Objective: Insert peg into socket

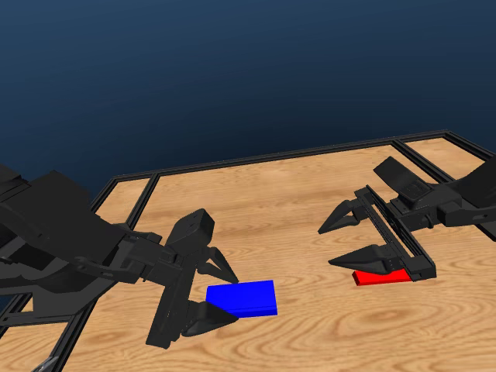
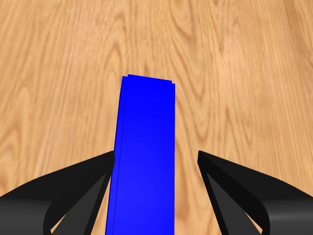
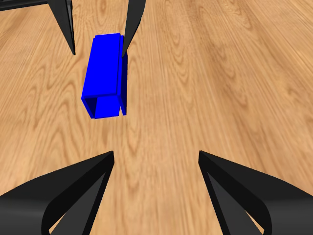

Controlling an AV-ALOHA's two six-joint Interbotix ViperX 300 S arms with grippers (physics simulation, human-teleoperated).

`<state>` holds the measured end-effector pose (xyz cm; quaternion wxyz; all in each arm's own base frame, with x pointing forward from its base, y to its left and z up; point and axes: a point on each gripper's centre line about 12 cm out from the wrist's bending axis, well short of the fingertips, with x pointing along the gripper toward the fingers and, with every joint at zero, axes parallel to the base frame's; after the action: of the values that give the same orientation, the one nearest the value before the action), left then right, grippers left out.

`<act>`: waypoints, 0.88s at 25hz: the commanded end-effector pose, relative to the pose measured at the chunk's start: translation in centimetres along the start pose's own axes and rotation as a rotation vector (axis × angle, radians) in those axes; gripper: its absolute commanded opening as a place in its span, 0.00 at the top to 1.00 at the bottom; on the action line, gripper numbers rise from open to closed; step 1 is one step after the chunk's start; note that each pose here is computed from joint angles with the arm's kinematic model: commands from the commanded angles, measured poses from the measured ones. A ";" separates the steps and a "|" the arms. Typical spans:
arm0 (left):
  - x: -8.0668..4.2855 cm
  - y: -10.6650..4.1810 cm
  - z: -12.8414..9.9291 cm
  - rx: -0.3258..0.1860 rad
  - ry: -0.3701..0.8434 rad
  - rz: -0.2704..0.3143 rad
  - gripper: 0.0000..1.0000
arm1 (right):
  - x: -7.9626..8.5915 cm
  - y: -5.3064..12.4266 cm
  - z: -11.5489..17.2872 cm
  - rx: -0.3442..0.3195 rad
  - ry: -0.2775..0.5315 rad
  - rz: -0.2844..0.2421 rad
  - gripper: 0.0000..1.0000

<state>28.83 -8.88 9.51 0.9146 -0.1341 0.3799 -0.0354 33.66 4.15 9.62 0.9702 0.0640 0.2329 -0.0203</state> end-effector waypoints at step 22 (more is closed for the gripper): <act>3.3 0.2 -1.6 -0.025 0.041 0.026 1.00 | -2.3 0.7 0.6 0.032 0.113 0.026 0.00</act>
<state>28.61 -8.88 6.23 0.9008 -0.1458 0.4089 -0.0120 32.41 4.74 10.90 0.9610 0.0710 0.2673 -0.0087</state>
